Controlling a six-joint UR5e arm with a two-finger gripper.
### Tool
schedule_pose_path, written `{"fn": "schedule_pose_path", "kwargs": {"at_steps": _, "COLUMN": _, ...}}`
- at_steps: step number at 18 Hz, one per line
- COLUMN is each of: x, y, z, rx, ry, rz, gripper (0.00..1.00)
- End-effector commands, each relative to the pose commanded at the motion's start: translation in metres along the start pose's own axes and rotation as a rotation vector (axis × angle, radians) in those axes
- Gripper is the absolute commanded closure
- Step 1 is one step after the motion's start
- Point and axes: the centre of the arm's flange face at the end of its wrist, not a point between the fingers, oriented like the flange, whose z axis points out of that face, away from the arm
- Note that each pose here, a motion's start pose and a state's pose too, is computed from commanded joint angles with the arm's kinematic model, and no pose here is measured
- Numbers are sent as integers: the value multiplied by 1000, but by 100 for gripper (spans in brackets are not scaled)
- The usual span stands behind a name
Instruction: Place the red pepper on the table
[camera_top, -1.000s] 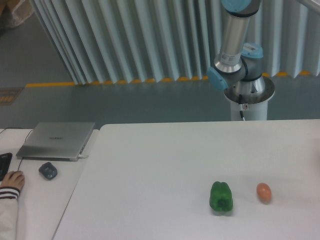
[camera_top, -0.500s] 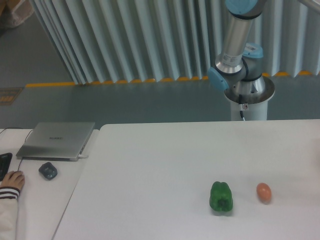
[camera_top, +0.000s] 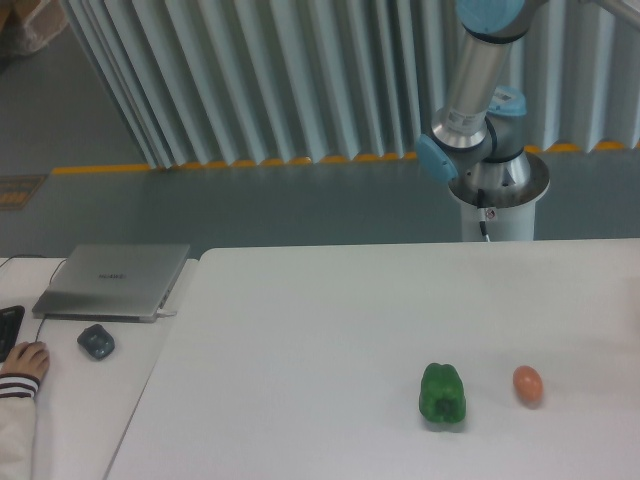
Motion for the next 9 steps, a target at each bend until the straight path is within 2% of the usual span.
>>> {"fn": "schedule_pose_path", "kwargs": {"at_steps": 4, "x": -3, "y": 2, "z": 18, "rx": 3, "ry": 27, "rz": -4, "gripper": 0}}
{"fn": "schedule_pose_path", "kwargs": {"at_steps": 9, "x": -3, "y": 2, "z": 22, "rx": 3, "ry": 34, "rz": -2, "gripper": 0}}
